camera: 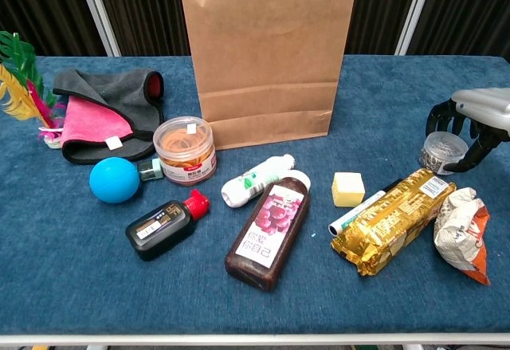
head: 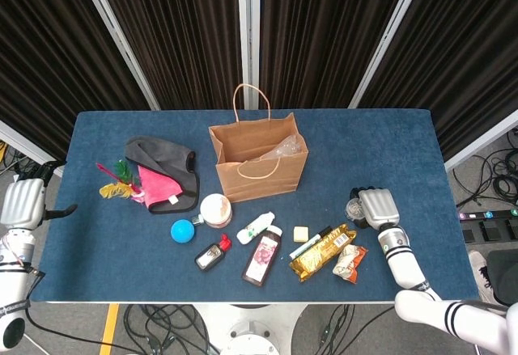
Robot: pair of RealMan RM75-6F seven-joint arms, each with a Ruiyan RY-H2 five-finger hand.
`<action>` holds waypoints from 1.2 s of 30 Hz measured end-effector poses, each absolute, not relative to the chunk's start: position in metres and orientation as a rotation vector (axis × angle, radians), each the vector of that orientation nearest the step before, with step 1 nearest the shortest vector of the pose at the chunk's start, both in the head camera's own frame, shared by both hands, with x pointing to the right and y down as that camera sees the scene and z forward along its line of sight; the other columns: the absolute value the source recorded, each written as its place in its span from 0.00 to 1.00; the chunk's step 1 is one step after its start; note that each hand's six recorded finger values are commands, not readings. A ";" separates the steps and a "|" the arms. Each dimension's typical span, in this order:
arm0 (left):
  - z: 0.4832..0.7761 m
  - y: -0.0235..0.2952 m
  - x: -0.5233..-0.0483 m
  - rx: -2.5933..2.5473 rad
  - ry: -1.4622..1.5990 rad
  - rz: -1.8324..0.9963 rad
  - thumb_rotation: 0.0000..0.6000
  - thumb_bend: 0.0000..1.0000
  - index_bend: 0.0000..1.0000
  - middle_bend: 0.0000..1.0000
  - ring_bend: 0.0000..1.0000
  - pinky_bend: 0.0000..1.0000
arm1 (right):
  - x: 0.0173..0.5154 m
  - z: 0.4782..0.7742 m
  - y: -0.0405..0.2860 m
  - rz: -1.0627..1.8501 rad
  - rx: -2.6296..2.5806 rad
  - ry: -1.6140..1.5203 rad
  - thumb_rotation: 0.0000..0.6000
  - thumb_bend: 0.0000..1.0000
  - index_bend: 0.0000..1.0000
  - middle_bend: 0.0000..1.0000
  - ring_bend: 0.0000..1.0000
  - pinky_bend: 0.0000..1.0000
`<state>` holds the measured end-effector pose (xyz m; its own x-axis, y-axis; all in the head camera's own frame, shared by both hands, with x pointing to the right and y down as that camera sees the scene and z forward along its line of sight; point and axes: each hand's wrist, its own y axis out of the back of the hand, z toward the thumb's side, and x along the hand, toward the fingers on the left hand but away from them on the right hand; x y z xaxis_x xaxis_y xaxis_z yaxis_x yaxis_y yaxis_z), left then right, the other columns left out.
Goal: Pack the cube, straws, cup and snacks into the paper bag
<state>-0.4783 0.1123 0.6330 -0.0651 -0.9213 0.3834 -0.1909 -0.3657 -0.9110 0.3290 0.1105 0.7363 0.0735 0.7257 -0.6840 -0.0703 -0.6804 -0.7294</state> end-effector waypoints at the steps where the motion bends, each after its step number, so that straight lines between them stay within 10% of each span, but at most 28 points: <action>1: 0.633 0.112 -0.478 -1.584 1.212 -1.483 1.00 0.04 0.27 0.33 0.28 0.33 | 0.328 0.734 0.109 1.664 -1.742 -0.657 1.00 0.20 0.53 0.43 0.33 0.41; 22: 0.626 0.115 -0.473 -1.616 1.240 -1.464 1.00 0.04 0.27 0.33 0.28 0.33 | 0.245 0.522 -0.009 1.137 -1.479 -1.003 1.00 0.21 0.55 0.45 0.35 0.43; 36: 0.618 0.108 -0.485 -1.562 1.284 -1.460 1.00 0.04 0.27 0.33 0.28 0.33 | 0.140 0.561 -0.023 1.007 -1.614 -0.950 1.00 0.21 0.55 0.44 0.35 0.43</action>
